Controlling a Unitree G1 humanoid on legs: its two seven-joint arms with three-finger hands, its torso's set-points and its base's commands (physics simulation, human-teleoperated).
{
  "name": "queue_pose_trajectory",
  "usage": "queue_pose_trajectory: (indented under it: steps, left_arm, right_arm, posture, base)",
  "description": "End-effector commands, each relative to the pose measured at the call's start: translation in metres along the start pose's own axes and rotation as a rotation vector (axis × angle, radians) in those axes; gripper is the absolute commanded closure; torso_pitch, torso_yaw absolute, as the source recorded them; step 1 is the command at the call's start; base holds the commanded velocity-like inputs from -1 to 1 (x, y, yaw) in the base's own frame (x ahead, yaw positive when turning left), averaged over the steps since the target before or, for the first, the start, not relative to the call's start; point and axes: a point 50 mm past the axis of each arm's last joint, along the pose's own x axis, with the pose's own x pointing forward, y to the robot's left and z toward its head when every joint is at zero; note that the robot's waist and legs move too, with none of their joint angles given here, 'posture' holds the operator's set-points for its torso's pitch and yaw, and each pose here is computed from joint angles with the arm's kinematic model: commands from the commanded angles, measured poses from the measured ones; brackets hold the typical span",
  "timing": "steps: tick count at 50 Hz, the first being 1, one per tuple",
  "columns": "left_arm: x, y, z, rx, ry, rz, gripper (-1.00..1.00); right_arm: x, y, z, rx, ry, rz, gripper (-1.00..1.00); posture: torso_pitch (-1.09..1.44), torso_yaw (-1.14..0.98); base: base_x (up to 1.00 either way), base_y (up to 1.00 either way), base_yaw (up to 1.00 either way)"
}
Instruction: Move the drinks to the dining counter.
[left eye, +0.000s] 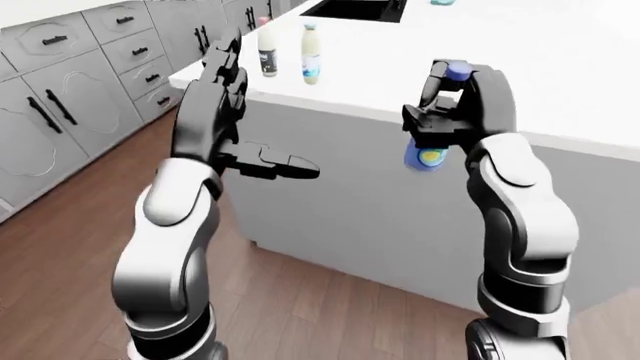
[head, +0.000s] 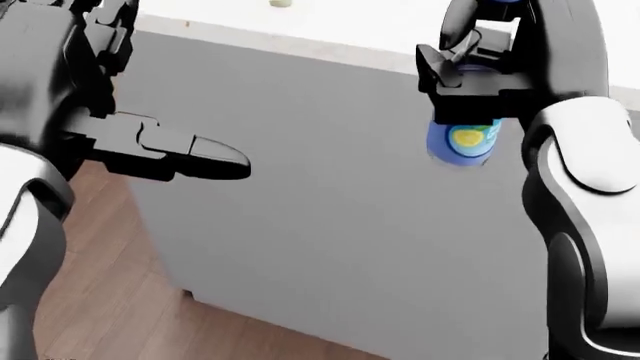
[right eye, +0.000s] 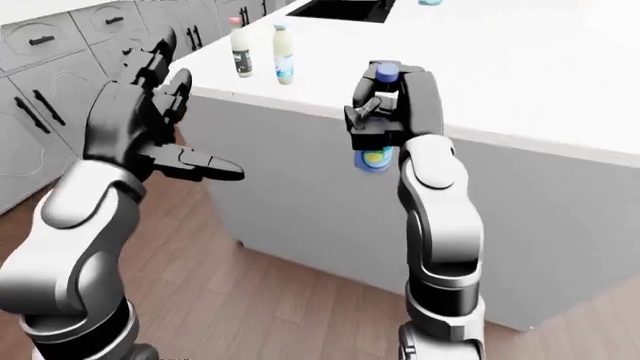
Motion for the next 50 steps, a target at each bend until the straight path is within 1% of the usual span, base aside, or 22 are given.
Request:
queue_pose_trajectory:
  steps: [1, 5, 11, 17, 19, 29, 38, 50]
  left_arm:
    - [-0.002, 0.007, 0.017, 0.014, -0.077, 0.031, -1.0]
    - [-0.003, 0.009, 0.019, 0.015, -0.079, 0.038, -1.0]
    - [-0.003, 0.01, 0.019, 0.016, -0.079, 0.039, -1.0]
    - [-0.003, 0.01, 0.019, 0.016, -0.079, 0.038, -1.0]
    - [-0.002, 0.01, 0.019, 0.017, -0.079, 0.038, -1.0]
    - [-0.001, 0.01, 0.022, 0.02, -0.083, 0.04, -1.0]
    - [0.0, 0.009, 0.021, 0.021, -0.083, 0.038, -1.0]
    - [0.0, 0.008, 0.02, 0.023, -0.081, 0.036, -1.0]
  right_arm:
    - [-0.001, 0.001, 0.02, -0.002, -0.085, -0.004, 1.0]
    - [-0.001, 0.002, 0.021, -0.001, -0.092, 0.002, 1.0]
    - [-0.002, 0.003, 0.021, 0.004, -0.092, 0.001, 1.0]
    - [-0.002, -0.001, 0.021, -0.001, -0.093, -0.016, 1.0]
    - [-0.002, -0.003, 0.022, 0.015, -0.095, -0.023, 1.0]
    - [-0.001, -0.006, 0.023, 0.025, -0.103, -0.031, 1.0]
    - [-0.004, -0.017, 0.028, 0.035, -0.116, -0.07, 1.0]
    - [-0.004, -0.017, 0.028, 0.034, -0.121, -0.072, 1.0]
  posture:
    - [0.0, 0.0]
    - [0.0, 0.0]
    - [0.0, 0.0]
    - [0.0, 0.0]
    - [0.0, 0.0]
    - [0.0, 0.0]
    - [0.0, 0.0]
    - [0.0, 0.0]
  base:
    - [0.0, 0.0, 0.0]
    - [0.0, 0.04, 0.0]
    - [0.07, 0.0, 1.0]
    - [0.08, 0.0, 0.95]
    - [0.0, 0.03, 0.0]
    - [0.1, 0.0, 0.0]
    - [0.18, 0.0, 0.0]
    - [0.18, -0.05, 0.0]
